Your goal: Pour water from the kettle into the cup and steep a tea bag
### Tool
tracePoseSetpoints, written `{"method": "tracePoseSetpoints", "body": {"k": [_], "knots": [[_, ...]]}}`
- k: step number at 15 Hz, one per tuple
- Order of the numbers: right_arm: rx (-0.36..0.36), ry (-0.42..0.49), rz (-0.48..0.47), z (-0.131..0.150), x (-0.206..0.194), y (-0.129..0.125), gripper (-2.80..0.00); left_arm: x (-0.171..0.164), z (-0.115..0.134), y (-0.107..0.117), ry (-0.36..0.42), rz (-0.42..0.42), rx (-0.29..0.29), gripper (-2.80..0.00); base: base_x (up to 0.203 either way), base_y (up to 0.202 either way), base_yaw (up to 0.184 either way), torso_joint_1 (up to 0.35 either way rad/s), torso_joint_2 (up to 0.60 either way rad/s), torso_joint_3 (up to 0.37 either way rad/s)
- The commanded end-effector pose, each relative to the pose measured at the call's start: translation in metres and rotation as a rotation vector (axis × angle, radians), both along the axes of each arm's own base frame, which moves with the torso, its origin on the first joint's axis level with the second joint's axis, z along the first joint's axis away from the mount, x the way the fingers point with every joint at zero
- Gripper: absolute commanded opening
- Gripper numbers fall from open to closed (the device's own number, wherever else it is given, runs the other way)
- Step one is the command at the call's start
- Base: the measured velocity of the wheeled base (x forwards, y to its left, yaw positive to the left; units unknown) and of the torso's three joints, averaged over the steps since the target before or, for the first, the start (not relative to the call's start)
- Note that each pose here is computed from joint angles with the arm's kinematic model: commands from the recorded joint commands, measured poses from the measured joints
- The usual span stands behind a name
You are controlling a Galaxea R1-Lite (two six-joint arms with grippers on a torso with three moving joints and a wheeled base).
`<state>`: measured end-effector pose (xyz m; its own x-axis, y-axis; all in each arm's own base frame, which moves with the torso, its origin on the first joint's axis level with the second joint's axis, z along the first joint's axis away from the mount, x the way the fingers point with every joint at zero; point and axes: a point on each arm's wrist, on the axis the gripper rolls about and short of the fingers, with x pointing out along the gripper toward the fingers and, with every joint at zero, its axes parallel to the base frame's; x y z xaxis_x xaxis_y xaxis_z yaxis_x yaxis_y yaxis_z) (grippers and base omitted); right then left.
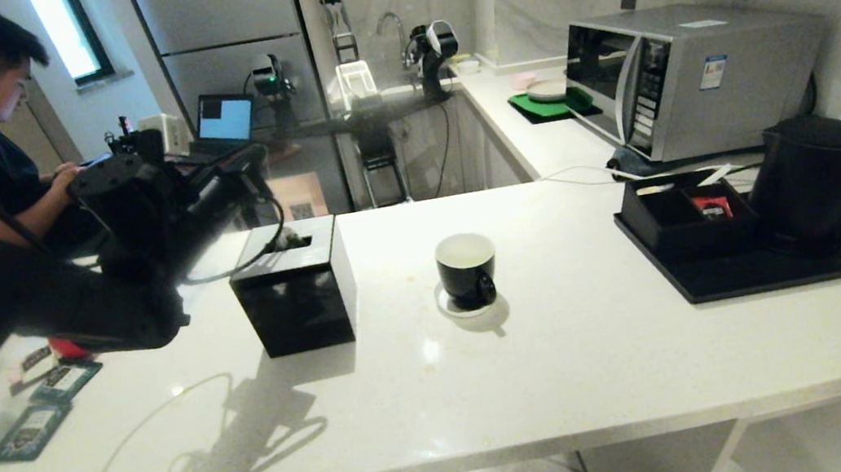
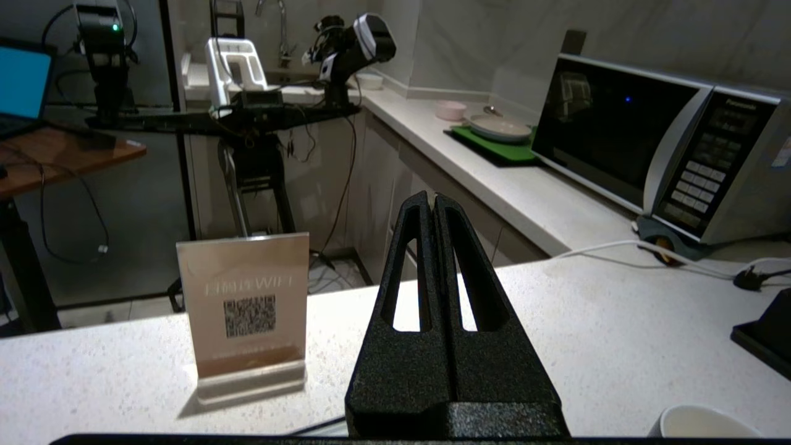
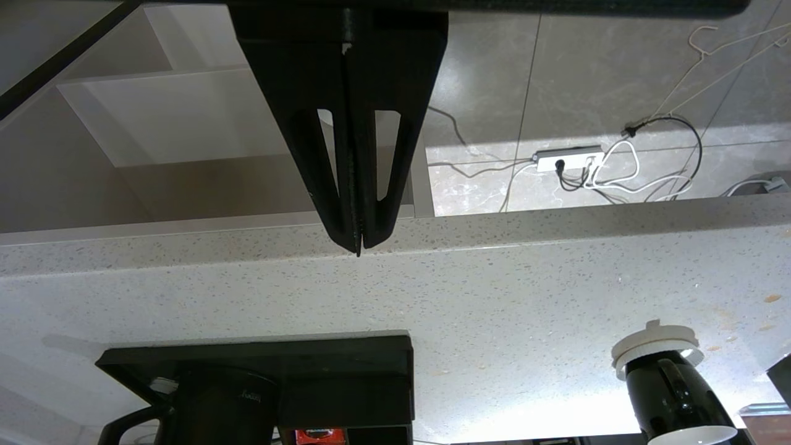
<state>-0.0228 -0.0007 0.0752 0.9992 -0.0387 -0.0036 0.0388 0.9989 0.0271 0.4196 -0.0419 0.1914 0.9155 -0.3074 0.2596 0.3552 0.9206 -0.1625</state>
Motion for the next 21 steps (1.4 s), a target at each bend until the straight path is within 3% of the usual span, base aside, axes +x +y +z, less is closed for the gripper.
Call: {"method": "tracePoseSetpoints", "body": {"k": [1,9,21], "knots": [[0.000,0.000,-0.001,0.000,0.000,0.000,-2.80,0.002,0.009,0.000,-0.038,-0.003,-0.005,-2.80,0.000,0.000,0.000,0.000,0.00,0.000],[0.000,-0.001,-0.001,0.000,0.000,0.000,-2.80,0.011,-0.004,0.001,-0.014,0.010,-0.005,-2.80,0.000,0.000,0.000,0.000,0.00,0.000],[0.000,0.000,0.000,0.000,0.000,0.000,-2.80,0.005,0.033,0.000,-0.071,0.000,-0.010,-2.80,0.000,0.000,0.000,0.000,0.00,0.000]]}}
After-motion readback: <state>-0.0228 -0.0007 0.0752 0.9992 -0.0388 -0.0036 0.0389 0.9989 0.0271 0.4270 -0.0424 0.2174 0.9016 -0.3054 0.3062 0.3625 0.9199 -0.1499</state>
